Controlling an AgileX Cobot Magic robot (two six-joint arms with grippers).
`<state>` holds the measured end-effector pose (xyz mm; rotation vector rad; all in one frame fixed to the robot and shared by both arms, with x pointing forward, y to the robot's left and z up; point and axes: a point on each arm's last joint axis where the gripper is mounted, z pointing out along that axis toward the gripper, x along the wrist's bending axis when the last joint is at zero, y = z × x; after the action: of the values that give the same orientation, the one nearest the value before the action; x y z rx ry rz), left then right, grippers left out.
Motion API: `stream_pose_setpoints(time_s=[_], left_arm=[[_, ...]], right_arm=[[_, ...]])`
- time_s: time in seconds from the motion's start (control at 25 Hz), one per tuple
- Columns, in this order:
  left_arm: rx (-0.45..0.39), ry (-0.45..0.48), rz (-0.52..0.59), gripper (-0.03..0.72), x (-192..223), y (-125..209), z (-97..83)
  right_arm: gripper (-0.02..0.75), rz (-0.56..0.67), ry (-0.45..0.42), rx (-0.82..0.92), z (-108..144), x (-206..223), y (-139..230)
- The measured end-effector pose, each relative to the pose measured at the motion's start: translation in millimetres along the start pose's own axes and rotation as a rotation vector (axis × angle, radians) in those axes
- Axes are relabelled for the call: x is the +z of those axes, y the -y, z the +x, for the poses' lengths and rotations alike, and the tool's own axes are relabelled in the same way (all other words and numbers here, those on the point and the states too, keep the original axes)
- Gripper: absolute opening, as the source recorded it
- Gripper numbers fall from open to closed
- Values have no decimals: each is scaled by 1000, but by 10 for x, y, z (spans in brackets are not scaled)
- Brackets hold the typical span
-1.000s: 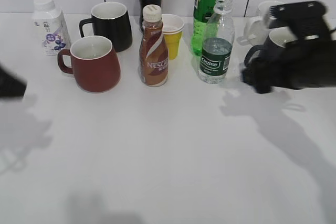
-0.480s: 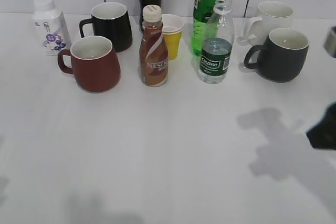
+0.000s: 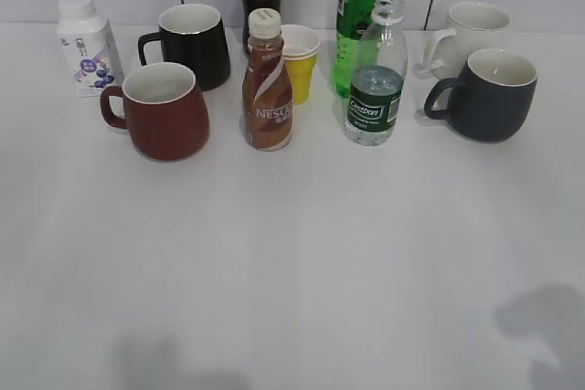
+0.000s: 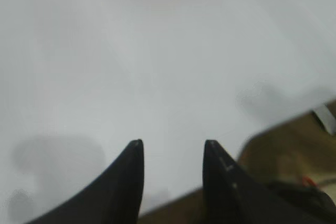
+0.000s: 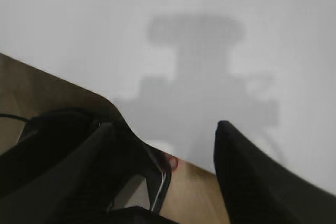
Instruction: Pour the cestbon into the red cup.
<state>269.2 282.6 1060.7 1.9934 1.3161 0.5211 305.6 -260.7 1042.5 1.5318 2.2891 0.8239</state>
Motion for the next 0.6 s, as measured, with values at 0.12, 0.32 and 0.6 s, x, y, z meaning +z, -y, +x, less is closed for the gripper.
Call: stream_pose_setpoints(time_s=[0.12, 0.32, 0.6], left_arm=[[27, -52, -81, 288, -47, 12, 41], [31, -61, -67, 288, -11, 46, 51], [32, -62, -67, 288, -11, 46, 52]], right_arm=[[445, -136, -10, -14, 2, -198, 149], [443, -296, -17, -43, -1, -396, 345], [443, -350, -20, -47, -2, -455, 411]])
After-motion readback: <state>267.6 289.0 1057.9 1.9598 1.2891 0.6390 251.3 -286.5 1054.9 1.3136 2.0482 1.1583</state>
